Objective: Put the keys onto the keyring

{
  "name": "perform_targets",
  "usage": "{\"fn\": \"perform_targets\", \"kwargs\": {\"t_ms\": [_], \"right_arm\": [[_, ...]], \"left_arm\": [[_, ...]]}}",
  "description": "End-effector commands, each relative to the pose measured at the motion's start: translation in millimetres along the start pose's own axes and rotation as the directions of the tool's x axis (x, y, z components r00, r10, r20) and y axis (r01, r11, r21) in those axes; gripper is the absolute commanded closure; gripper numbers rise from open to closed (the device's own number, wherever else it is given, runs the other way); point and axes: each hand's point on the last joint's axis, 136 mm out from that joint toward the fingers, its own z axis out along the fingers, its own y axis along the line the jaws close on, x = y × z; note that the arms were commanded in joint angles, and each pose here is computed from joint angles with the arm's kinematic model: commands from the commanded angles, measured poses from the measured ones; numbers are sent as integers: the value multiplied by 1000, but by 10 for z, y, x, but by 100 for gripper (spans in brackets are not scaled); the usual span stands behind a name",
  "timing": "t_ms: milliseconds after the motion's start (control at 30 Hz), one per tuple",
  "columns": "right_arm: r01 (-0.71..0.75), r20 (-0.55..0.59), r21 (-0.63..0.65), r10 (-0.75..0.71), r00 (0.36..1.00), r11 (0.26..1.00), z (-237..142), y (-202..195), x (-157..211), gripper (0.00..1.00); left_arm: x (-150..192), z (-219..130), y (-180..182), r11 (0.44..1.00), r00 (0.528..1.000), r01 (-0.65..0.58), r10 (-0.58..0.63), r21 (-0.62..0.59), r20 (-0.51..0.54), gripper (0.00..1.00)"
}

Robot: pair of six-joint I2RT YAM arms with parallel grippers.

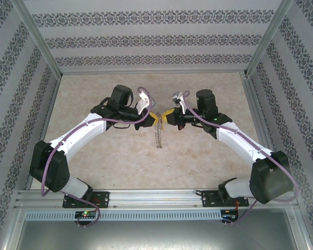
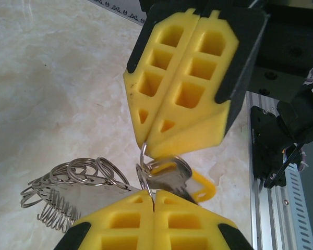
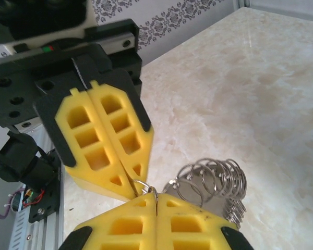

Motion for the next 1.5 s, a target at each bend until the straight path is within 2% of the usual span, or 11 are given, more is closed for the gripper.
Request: {"fn": "perform_targets", "kwargs": {"t_ms": [0, 467, 833, 1033, 1167, 1233, 1367, 1433, 1467], "right_arm": [[10, 22, 41, -11, 1000, 999, -29, -113, -5, 100], [-43, 22, 57, 42, 999, 997, -92, -141, 154, 100], [-39, 56, 24, 38, 998, 999, -184, -71, 17, 100], [-61, 56, 75, 57, 997, 995, -192, -175, 73, 100], [-97, 53, 122, 91, 994, 988, -205, -277, 132, 100], [-127, 50, 175, 120, 992, 976, -226, -376, 172, 100], [-200, 65, 276, 190, 980, 940, -291, -579, 272, 100], [-245, 74, 338, 233, 970, 909, -332, -687, 351, 100], [-262, 76, 353, 252, 965, 898, -354, -717, 394, 100]], "left_arm": [[-257, -80, -266, 992, 991, -110, 105, 62, 80, 100], [-329, -141, -278, 990, 985, -135, 130, 32, 115, 100], [-324, -135, -269, 991, 986, -128, 124, 31, 115, 100], [-311, -124, -233, 993, 986, -121, 119, 13, 113, 100], [-345, -143, -114, 993, 986, -96, 104, -63, 131, 100], [-368, -174, -27, 989, 984, -83, 102, -126, 146, 92], [-420, -302, 150, 960, 974, -51, 108, -274, 198, 62], [-431, -374, 185, 946, 968, -41, 117, -322, 222, 40], [-425, -413, 216, 936, 965, -26, 115, -352, 234, 17]]}}
